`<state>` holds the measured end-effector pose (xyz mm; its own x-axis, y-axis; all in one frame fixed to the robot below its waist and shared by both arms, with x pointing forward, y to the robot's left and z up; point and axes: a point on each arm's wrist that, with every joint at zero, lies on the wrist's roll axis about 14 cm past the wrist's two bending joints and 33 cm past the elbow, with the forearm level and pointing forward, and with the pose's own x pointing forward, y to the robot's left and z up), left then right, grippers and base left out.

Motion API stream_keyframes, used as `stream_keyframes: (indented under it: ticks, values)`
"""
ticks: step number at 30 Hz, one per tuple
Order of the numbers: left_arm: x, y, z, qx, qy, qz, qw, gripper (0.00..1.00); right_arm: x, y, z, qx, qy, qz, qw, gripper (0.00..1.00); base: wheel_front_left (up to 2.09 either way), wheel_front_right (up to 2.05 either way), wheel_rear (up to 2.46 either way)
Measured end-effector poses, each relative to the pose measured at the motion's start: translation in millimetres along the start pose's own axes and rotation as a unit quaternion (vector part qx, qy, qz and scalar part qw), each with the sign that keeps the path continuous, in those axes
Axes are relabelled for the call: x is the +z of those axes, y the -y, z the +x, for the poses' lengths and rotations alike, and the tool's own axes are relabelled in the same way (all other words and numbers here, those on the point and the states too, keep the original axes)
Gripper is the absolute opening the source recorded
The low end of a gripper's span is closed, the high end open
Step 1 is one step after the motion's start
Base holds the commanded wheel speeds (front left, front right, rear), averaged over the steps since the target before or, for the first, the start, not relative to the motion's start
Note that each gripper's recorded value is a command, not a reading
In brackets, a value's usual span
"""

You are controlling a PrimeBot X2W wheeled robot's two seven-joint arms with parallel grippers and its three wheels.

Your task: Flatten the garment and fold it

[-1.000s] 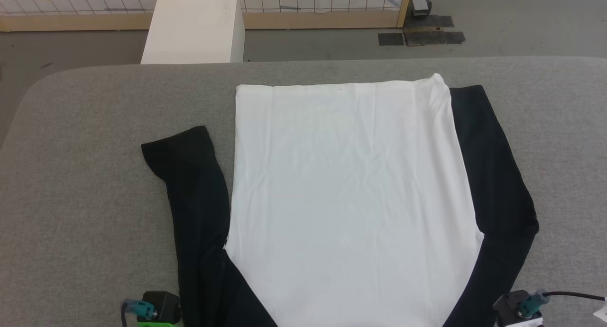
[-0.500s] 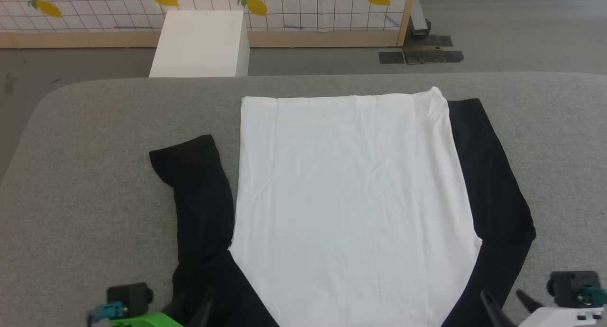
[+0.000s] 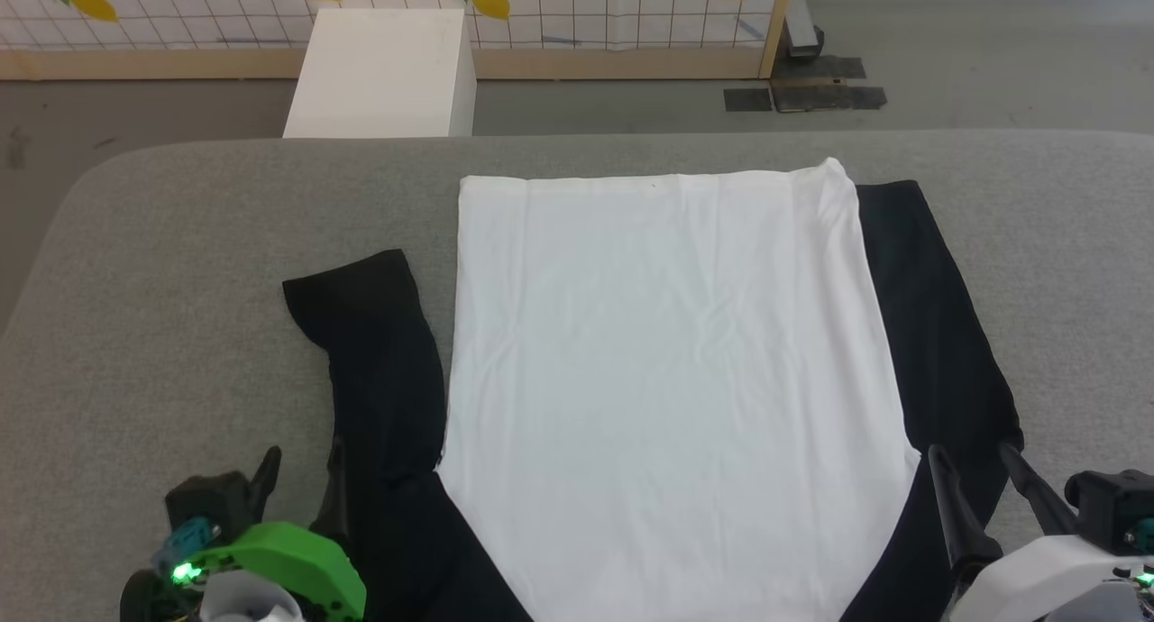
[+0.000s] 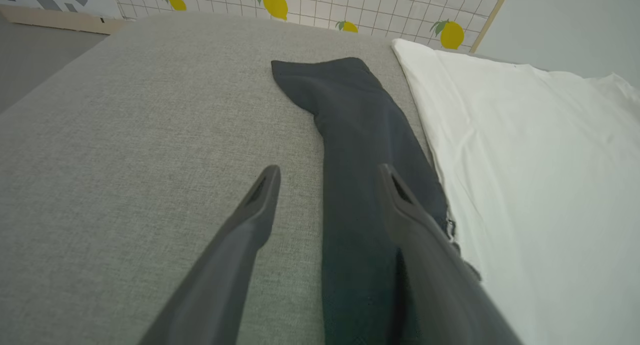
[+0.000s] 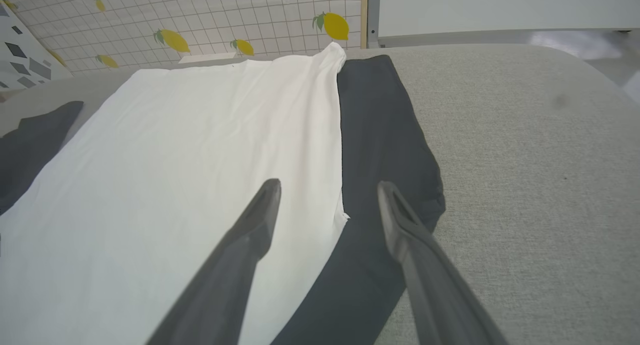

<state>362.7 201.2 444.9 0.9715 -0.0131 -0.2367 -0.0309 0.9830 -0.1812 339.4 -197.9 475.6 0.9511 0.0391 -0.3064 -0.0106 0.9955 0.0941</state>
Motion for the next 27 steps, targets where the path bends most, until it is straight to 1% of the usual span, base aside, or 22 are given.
stream_keyframes:
  ticks: [7, 11, 14, 21, 27]
  values:
    - [-25, 2, 21, 0.009, -0.069, 0.021, 0.997, 1.00, 1, -4, 7, 0.005, 0.010, 0.004, 1.000, 1.00, 0.00, 0.00, 0.00]
    - [-47, -5, 25, 0.032, -0.130, 0.034, 0.990, 1.00, -1, -3, 7, 0.003, 0.009, 0.005, 1.000, 1.00, 0.00, 0.00, 0.00]
    - [-56, -8, 28, 0.047, -0.161, 0.041, 0.985, 1.00, 0, -2, 9, 0.001, 0.010, 0.006, 1.000, 1.00, 0.00, 0.00, 0.00]
    - [-60, -10, 30, 0.062, -0.196, 0.035, 0.978, 1.00, -3, -3, 9, 0.002, 0.005, 0.007, 1.000, 1.00, 0.00, 0.00, 0.00]
    - [-46, -12, 40, 0.060, -0.191, 0.037, 0.979, 1.00, -5, -7, 12, 0.008, -0.002, 0.006, 1.000, 1.00, 0.00, 0.00, 0.00]
